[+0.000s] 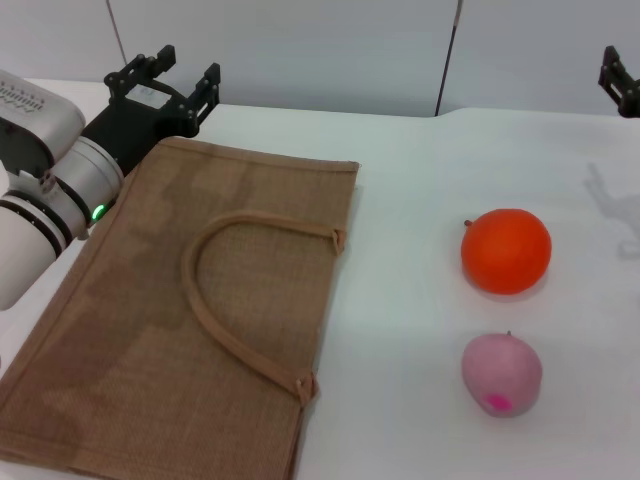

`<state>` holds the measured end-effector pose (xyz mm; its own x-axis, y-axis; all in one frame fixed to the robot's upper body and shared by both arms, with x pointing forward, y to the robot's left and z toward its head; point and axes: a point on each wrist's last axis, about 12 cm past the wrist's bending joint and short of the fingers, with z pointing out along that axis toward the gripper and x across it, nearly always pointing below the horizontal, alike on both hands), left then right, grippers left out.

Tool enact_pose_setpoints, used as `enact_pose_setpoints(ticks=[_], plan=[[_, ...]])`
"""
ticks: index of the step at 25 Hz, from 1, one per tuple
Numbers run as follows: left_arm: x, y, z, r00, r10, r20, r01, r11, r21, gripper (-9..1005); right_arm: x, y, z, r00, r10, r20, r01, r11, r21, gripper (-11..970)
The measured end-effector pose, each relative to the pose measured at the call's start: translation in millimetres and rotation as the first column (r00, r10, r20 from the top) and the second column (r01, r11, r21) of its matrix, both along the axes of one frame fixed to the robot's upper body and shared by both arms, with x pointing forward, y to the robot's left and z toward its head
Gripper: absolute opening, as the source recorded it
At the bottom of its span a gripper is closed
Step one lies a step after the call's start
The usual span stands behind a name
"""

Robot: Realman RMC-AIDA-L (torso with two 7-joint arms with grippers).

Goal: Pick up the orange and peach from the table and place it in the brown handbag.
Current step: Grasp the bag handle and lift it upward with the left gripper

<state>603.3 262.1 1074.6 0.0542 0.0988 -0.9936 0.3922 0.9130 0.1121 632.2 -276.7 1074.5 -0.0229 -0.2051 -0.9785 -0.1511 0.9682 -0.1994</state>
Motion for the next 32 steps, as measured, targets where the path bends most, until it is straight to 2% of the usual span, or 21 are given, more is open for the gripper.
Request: enact_pose_setpoints(ticks=[15,20,26,32], plan=[[1.2,0.6,0.6,1.0,0.002,-0.011,-0.002,1.0,-0.016,603,0.6,-0.4,-0.5,1.0,-0.001,-0.004,0.001,1.0,-0.005,771],[3.0,-12.2,7.5,0.998,-0.061,-0.021,0.06,0.997,-0.047,603,-1.9,-4.1,-4.8,1.0,-0.009,-0.02,0.008,1.0,-0.017,772],[4.4,-29.3,20.1,0.992,-0.029,-0.123,0.04,0.995,0.091,602,-2.3,-5.4,-5.6,1.0,-0.011,-0.024,0.011,1.0,-0.021,772],[-4.9,-42.1,30.1,0.975,0.006,-0.221,0.008,0.998,0.061,602,-3.0,-6.3,-6.5,1.0,-0.013,-0.026,0.013,1.0,-0.021,772]])
